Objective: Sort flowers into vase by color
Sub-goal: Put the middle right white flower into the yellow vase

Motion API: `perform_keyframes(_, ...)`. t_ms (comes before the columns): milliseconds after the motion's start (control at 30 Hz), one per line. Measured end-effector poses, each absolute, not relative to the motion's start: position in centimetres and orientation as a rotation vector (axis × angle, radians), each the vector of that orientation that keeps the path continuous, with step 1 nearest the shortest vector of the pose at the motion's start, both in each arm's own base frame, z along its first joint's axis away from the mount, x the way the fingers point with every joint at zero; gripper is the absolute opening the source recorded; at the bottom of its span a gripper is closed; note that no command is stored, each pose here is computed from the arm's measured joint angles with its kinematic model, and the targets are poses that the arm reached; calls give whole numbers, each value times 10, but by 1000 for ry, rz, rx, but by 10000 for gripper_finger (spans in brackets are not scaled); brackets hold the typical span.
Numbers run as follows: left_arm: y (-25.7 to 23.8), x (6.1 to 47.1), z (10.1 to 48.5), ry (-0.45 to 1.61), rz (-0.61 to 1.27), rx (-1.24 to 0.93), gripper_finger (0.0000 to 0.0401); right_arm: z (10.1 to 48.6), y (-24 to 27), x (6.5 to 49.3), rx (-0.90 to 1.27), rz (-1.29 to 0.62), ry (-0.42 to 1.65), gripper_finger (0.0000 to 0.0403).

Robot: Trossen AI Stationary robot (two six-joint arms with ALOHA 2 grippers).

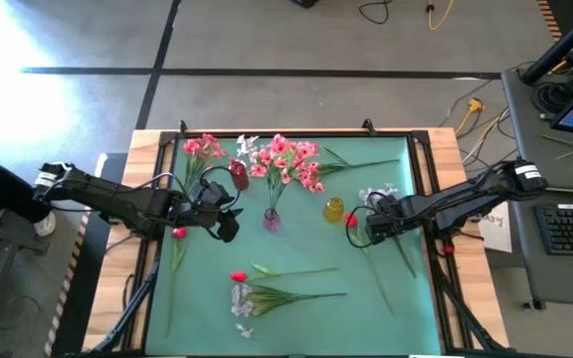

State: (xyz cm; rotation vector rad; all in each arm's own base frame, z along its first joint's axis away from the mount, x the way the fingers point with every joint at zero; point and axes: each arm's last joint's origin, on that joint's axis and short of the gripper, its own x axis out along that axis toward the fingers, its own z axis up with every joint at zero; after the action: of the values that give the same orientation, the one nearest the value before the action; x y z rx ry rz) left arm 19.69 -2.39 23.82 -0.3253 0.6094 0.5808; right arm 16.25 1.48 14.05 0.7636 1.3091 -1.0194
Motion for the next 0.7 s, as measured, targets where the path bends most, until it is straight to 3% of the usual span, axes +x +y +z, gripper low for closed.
perform_keyframes(367,-24,197,238,609,581,-326,192,155,12,157,732,-1001,1226,22)
perform_keyframes(700,-24,197,238,606,583,-334,192,218,6,173,513,-894,841,22)
